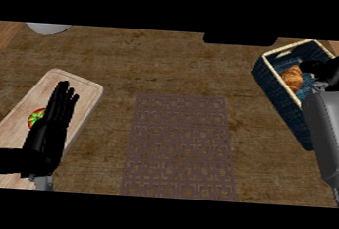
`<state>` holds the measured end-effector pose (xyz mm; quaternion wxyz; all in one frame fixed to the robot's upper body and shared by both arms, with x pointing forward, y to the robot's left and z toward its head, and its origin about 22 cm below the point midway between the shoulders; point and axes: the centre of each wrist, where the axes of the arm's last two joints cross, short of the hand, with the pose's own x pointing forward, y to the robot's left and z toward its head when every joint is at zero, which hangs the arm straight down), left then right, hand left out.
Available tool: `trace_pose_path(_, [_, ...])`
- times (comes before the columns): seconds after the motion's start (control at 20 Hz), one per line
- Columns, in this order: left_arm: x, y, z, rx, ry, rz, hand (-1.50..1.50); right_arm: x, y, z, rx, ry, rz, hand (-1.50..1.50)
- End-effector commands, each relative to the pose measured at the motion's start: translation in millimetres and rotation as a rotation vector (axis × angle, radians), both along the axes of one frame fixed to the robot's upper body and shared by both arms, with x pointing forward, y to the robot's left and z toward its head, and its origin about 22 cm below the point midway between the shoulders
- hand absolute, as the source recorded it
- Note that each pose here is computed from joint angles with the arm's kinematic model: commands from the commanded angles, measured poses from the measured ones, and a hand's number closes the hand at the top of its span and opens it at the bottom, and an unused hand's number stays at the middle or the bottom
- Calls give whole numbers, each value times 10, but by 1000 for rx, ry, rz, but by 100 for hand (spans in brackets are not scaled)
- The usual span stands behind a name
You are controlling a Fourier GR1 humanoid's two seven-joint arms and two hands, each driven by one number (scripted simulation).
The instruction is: Pick the croissant from the placemat and place it in the basket
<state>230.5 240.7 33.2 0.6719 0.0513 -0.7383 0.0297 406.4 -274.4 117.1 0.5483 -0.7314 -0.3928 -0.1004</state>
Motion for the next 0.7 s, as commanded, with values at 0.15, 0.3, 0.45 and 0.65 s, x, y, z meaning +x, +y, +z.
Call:
trace_pose_path(0.15, [98, -72, -73, 14, -18, 8, 0, -238, 139, 170, 34, -95, -212, -150])
trace_pose_path(0.3, [32, 35, -14, -8, 1, -8, 0, -333, 144, 480, 18, -130, -270, -150])
trace_pose_path(0.45, [36, 18, -39, 4, 9, 0, 0, -532, 85, 623, 30, -234, -309, -150])
trace_pose_path(0.65, [41, 45, -20, 5, 20, 8, 0, -940, 90, 756, 21, -327, -307, -150])
